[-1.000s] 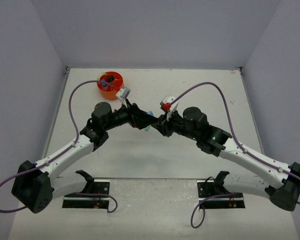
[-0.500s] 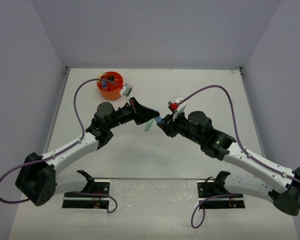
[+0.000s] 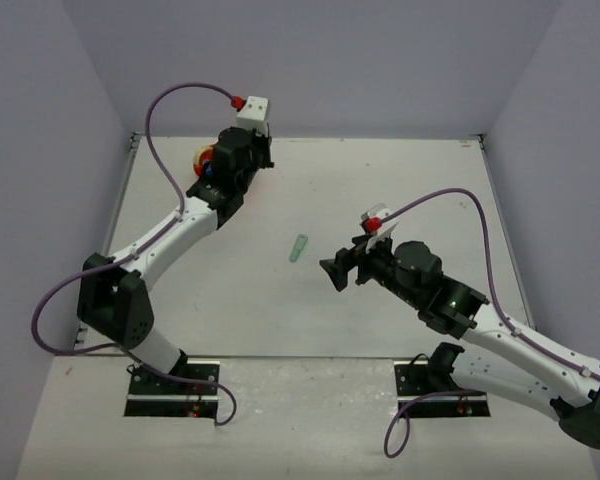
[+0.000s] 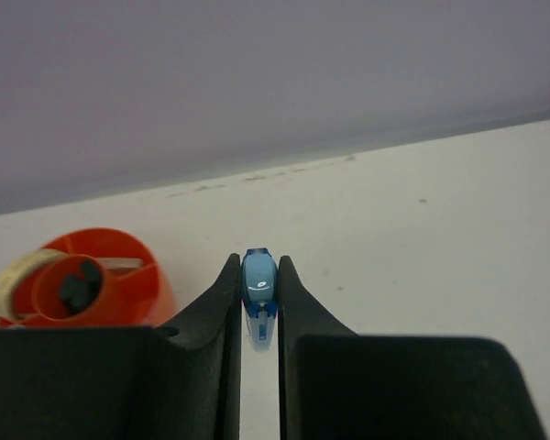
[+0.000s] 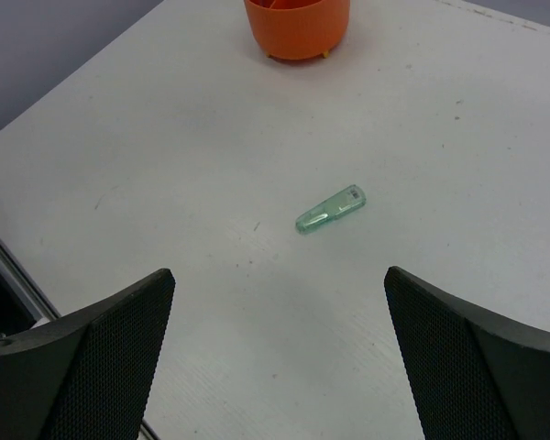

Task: Sort the stationery into containers
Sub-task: Place the stationery in the storage box.

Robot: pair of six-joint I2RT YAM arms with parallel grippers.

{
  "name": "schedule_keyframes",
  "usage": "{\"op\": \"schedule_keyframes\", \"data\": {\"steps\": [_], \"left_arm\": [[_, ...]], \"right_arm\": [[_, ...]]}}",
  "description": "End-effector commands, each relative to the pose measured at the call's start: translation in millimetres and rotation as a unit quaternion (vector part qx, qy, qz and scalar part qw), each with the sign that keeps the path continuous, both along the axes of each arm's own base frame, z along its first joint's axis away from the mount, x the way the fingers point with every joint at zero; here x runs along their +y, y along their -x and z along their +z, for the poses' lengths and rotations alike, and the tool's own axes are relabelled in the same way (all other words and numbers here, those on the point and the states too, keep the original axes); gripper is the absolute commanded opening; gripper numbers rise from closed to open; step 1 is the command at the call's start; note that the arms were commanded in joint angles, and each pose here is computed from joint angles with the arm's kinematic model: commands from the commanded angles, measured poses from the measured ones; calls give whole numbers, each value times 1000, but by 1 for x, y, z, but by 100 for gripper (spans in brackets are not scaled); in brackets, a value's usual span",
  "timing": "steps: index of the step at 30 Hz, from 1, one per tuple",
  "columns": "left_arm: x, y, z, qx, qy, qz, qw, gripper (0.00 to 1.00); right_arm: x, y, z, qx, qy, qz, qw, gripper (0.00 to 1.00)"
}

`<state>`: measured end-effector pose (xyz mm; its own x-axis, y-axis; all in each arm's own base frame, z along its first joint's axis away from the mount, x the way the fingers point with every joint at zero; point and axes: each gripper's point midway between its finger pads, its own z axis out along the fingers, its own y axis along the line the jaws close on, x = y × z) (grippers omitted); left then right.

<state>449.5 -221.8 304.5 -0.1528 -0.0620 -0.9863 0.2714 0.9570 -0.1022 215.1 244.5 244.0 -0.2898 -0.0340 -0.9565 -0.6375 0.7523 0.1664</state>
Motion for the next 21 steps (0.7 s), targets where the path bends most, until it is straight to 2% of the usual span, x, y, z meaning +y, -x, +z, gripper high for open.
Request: {"op": "schedule_keyframes", "data": {"steps": [1,6,9,10,15,19,21], "left_arm": [[62,-68,-3,-65,-163,61,983,0],[72,-104,-18,-93,-221,16,971,0],[81,-118,-54,-69,-233,0,970,0],[80,-119,-51,-76,-231,2,970,0],[84,-124,-93,-49,-235,-12,971,0],[93,-123,-101,-47,-236,0,971,0],[99,-120,-104,-45,-240,7,970,6]], "right_arm": [[-11,9,0,1,-3,-1,1000,99],[-21,18,-5,0,6,5,1000,99],[-20,22,-4,-1,0,15,1000,99],[-21,22,-4,0,1,15,1000,99],[-13,22,-11,11,15,30,999,99],[-8,22,-16,18,22,37,999,99],[-7,20,-18,18,24,37,999,99]]}}
